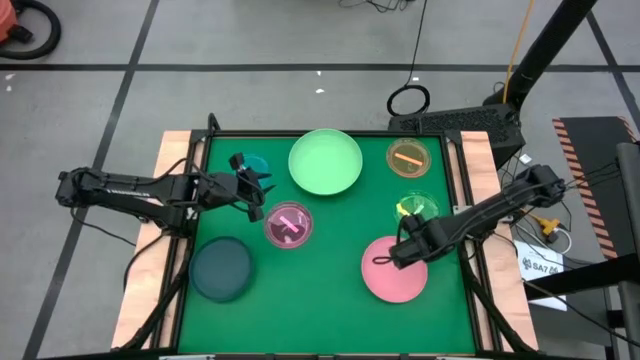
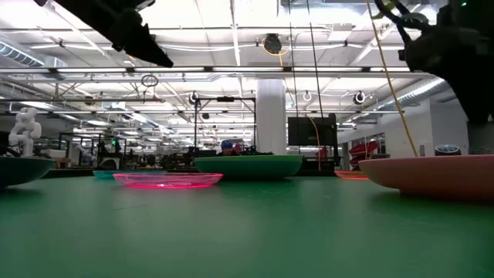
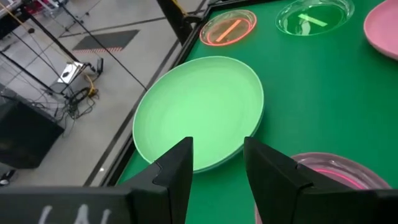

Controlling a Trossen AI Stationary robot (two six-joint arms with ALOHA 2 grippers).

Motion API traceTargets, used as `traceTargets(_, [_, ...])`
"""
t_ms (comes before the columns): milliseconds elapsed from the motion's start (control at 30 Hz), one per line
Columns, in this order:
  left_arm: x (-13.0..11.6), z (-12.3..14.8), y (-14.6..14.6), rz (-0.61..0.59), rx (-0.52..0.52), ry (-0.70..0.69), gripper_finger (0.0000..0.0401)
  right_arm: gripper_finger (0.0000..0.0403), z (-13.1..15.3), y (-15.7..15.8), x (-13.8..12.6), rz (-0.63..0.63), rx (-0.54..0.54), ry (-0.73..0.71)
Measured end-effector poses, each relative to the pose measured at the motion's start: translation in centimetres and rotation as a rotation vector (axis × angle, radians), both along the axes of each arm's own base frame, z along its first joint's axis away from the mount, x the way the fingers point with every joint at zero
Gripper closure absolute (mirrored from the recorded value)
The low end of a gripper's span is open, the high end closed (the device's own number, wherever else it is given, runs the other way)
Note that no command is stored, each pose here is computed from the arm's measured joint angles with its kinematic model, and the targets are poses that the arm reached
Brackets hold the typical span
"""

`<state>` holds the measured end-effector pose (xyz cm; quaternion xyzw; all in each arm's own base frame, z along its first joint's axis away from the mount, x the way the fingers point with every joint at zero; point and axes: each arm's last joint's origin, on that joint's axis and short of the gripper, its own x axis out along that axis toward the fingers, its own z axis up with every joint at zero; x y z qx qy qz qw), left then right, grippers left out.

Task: Stack plastic plates
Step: Stack the pink plate on top of the light green plate

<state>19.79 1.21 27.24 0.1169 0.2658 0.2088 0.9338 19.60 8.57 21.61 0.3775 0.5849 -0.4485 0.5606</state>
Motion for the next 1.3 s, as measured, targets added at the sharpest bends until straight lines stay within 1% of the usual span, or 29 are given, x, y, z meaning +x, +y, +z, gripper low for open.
traceTargets(233, [0.0,0.0,0.0,0.000,0.000,-0.005,0.0252,0.0218,-0.6,0.3,0.2,-0.010,-0.009,0.048])
traceTargets(300, [0.0,0.0,0.0,0.000,-0.001,-0.001,0.0252,0.0218,-0.8,0.2,0.1,-0.016,-0.032,0.068])
traceTargets(467, [-0.1,-0.2,0.0,0.003,-0.006,0.016,0.0252,0.0218,-1.4,0.4,-0.1,0.008,-0.038,0.080])
traceTargets(567, [-0.1,-0.2,0.0,0.003,-0.007,0.016,0.0252,0.0218,-2.7,0.5,-0.5,0.023,-0.026,0.057])
traceTargets(633, [-0.1,-0.2,0.0,0.003,-0.007,0.017,0.0252,0.0220,-4.0,0.4,-1.1,0.026,-0.004,0.069])
traceTargets(767, [-0.1,-0.2,0.0,0.004,-0.007,0.017,0.0252,0.0230,-6.3,0.3,-2.5,0.028,-0.013,0.084])
traceTargets(867, [-0.1,-0.1,0.0,0.005,-0.009,0.013,0.0252,0.0242,-7.4,0.2,-2.8,0.038,0.002,0.050])
traceTargets(933, [-0.1,-0.1,0.0,0.005,-0.009,0.011,0.0252,0.0255,-7.7,0.2,-2.8,0.040,0.007,0.034])
traceTargets(1167, [-0.1,-0.1,0.0,0.007,-0.013,0.006,0.0252,0.0308,-7.4,0.4,-2.4,0.066,0.019,0.015])
traceTargets(1300, [-0.1,-0.1,0.0,0.007,-0.014,0.005,0.0252,0.0335,-6.7,0.5,-2.0,0.072,0.016,-0.033])
